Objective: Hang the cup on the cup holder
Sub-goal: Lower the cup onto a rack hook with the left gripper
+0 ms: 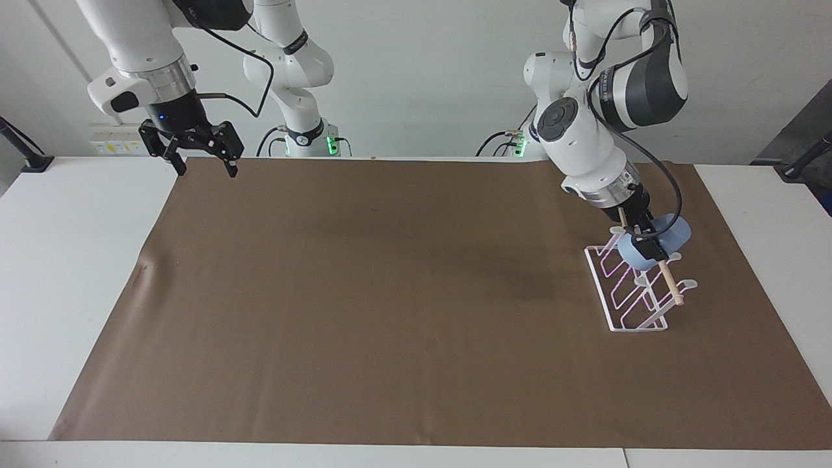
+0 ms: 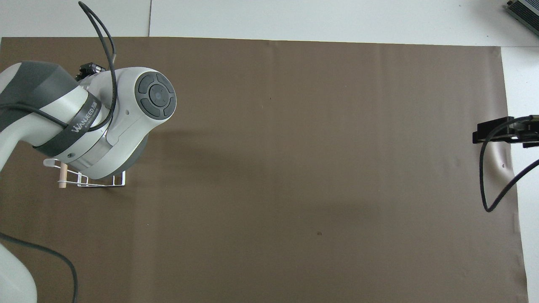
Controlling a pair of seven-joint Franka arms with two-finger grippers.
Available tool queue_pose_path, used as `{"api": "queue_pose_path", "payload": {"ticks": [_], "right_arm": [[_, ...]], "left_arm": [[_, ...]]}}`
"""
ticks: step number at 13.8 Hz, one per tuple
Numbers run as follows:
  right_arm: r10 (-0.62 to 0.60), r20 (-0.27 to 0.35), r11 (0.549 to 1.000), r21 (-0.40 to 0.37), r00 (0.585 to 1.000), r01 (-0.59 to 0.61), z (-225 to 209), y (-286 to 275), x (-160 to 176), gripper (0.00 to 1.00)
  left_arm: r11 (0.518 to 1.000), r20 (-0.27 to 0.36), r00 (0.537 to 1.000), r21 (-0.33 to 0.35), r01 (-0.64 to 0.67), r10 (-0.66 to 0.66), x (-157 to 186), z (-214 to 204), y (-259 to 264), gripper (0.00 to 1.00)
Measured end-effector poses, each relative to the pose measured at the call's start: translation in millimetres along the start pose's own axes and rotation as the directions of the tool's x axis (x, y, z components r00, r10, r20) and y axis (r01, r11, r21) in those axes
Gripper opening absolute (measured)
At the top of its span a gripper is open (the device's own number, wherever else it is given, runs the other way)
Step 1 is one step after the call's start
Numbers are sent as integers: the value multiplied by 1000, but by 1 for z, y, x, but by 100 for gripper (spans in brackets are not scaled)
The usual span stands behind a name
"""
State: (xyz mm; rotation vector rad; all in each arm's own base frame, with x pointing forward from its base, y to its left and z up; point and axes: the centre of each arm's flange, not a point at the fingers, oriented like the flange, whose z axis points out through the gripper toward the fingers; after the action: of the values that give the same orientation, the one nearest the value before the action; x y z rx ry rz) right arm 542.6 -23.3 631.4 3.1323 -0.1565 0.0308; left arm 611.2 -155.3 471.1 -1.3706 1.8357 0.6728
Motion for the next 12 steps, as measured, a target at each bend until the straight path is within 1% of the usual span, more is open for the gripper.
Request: {"api": "queue_pose_path", "payload": {"ticks": [1, 4, 7, 12], "right_arm": [[0, 4, 1000, 0, 1000, 0, 2, 0, 0, 100], [0, 3, 1000, 0, 1000, 0, 1, 0, 0, 100], [-3, 3, 1000, 0, 1000, 3, 1, 0, 0, 100], [-3, 2, 1000, 0, 1000, 3, 1, 0, 0, 100]], "left_arm": [[1000, 10, 1000, 3, -10, 10, 4, 4, -2, 81], [999, 35, 999, 40, -35, 34, 13, 6, -9, 81], [997, 32, 998, 53, -55, 53, 24, 8, -12, 81], [995, 24, 996, 45, -88, 87, 48, 25, -2, 81]]}}
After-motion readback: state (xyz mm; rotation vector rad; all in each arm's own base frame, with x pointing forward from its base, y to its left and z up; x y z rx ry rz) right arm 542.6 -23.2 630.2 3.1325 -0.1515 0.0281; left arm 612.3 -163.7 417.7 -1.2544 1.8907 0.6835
